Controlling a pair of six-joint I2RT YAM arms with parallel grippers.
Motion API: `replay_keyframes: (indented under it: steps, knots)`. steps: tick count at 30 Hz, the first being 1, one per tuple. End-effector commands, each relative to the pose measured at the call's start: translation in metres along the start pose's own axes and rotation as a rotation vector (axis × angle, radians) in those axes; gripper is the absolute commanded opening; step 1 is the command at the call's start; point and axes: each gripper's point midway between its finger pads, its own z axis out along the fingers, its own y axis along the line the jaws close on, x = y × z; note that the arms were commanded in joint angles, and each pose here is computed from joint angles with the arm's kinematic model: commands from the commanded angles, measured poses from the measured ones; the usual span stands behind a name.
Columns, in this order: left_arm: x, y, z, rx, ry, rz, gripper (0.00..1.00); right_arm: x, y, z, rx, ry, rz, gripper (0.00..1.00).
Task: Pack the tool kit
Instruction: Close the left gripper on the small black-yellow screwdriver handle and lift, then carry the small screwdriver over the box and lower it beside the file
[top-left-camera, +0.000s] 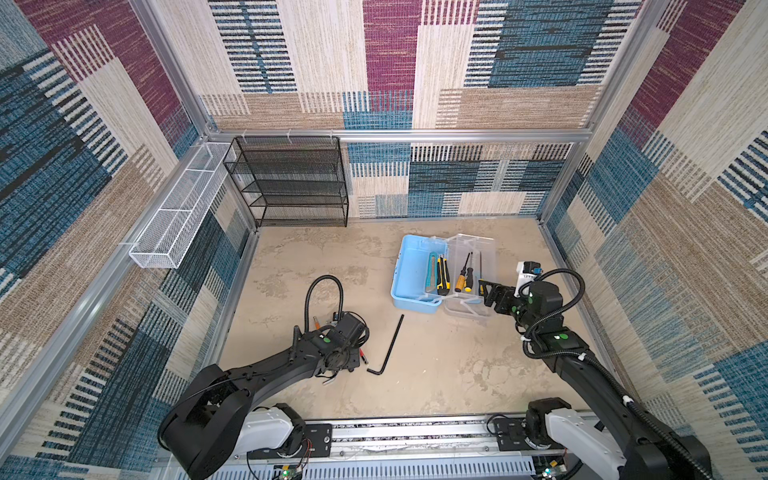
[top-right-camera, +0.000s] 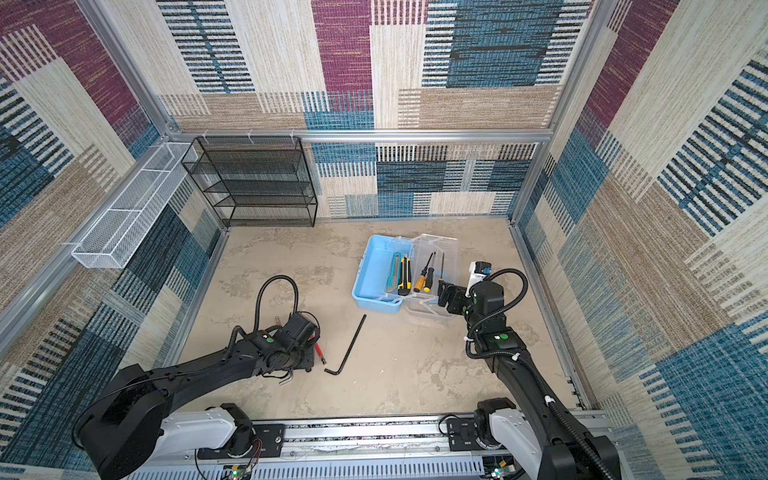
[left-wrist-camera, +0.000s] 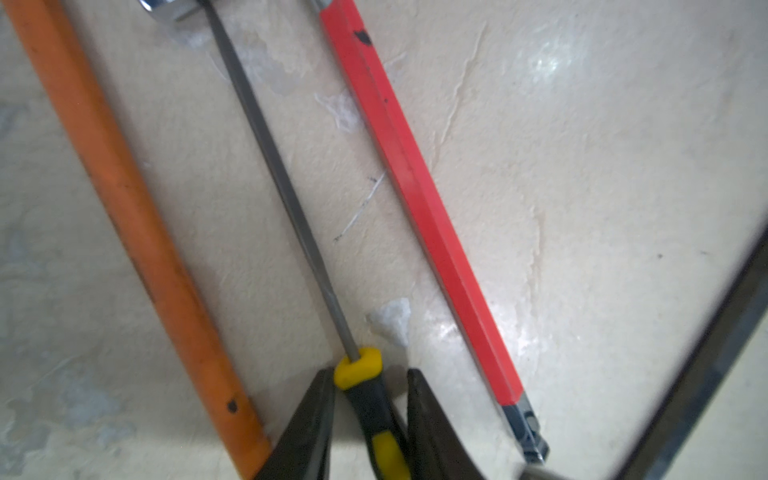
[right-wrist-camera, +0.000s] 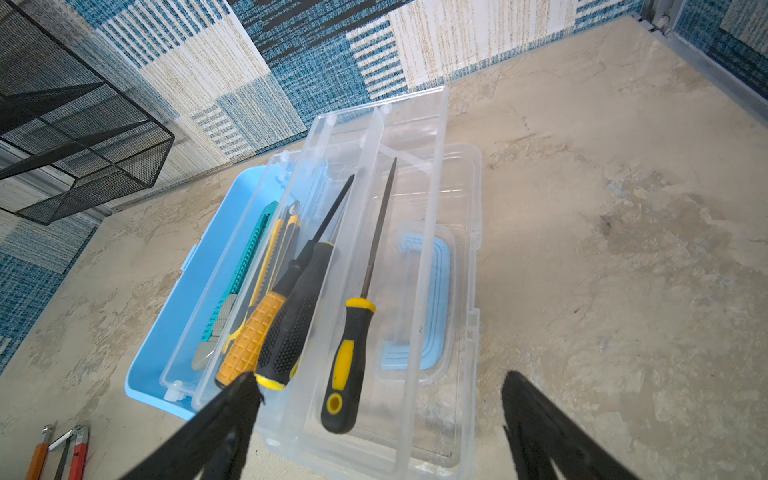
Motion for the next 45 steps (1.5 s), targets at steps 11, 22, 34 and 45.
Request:
replay_keyframes:
  steps: [11,22,34,45]
  knots:
    - [0.011,0.005,0.001,-0.009,0.036,-0.014,0.15,-0.006,-0.001,0.002,0.013,-0.011,0.0,0.93]
    - [0.011,0.01,-0.003,0.003,0.001,-0.033,0.09,-0.005,0.0,0.002,0.005,-0.009,-0.003,0.93]
    - [0.001,0.003,-0.014,0.043,-0.043,-0.041,0.03,-0.005,0.006,-0.006,-0.039,-0.055,-0.045,0.93]
    - [-0.011,-0.002,-0.03,0.098,-0.11,-0.059,0.02,-0.007,0.001,-0.008,-0.032,-0.112,-0.057,0.95]
